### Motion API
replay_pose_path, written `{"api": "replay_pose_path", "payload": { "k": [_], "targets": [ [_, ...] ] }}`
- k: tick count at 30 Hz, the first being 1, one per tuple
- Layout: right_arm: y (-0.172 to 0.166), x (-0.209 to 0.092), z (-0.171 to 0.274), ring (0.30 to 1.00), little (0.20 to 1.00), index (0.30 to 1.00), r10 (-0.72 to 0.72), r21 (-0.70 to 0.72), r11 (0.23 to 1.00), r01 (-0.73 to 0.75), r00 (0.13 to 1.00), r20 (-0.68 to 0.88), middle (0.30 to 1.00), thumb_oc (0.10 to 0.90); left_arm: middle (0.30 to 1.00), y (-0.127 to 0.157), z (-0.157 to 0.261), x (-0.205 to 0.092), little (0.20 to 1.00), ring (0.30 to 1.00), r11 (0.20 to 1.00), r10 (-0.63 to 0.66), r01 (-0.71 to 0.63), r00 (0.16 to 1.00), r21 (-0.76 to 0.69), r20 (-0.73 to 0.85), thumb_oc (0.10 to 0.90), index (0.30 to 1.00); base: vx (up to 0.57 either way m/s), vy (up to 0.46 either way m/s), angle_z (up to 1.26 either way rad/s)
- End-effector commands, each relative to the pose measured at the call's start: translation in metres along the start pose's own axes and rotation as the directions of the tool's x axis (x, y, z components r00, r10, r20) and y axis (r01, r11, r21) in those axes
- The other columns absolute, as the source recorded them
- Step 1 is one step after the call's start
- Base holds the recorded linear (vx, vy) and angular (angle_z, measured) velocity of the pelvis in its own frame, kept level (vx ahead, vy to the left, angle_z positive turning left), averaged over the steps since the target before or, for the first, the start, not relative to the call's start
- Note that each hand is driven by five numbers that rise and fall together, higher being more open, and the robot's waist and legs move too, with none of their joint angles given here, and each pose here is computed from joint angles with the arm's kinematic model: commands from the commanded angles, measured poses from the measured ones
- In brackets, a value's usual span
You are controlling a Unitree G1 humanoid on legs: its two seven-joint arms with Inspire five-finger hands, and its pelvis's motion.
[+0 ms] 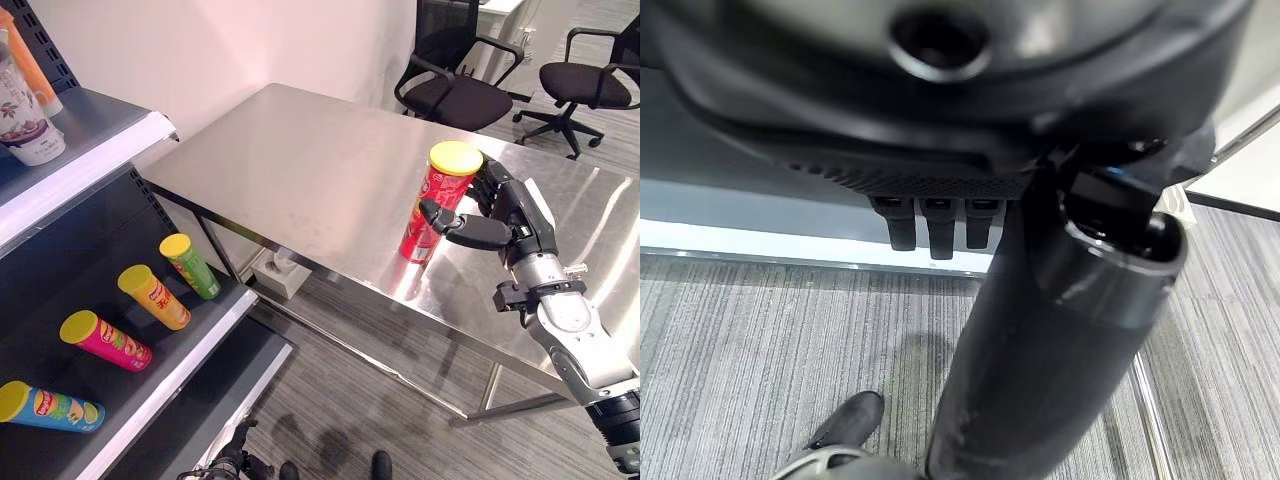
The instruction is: Put the goods on the table back onto the shelves and tidy them up.
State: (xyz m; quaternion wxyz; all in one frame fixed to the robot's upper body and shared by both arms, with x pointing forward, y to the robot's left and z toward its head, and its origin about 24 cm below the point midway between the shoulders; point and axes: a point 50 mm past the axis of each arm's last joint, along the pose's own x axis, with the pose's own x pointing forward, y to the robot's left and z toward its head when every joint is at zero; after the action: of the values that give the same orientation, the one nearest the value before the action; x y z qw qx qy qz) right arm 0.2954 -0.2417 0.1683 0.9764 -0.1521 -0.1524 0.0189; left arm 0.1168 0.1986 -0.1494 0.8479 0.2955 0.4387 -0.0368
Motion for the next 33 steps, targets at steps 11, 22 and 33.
{"api": "replay_pose_path", "payload": {
  "k": [11, 22, 33],
  "targets": [
    [-0.015, 0.041, 0.048, 0.9, 0.9, 0.9, -0.057, -0.004, 0.998, 0.059, 0.98, 0.188, 0.9, 0.8, 0.9, 0.009, -0.011, 0.001, 0.9, 0.9, 0.999, 0.007, -0.005, 0.999, 0.042, -0.035, 0.8, 0.9, 0.0, 0.0, 0.0],
    [-0.016, 0.053, 0.05, 0.9, 0.9, 0.9, -0.068, -0.021, 0.997, 0.073, 0.982, 0.174, 0.9, 0.8, 0.9, 0.009, -0.015, 0.001, 0.9, 0.9, 1.0, 0.008, -0.007, 0.998, 0.021, -0.058, 0.8, 0.9, 0.01, -0.003, 0.04],
    [-0.019, 0.062, 0.05, 0.3, 0.3, 0.3, -0.067, -0.061, 0.995, 0.077, 0.987, 0.148, 0.3, 0.4, 0.9, 0.012, -0.02, 0.0, 0.9, 0.9, 1.0, 0.015, -0.014, 0.997, 0.006, -0.078, 0.8, 0.9, 0.01, -0.002, 0.02]
  ]
}}
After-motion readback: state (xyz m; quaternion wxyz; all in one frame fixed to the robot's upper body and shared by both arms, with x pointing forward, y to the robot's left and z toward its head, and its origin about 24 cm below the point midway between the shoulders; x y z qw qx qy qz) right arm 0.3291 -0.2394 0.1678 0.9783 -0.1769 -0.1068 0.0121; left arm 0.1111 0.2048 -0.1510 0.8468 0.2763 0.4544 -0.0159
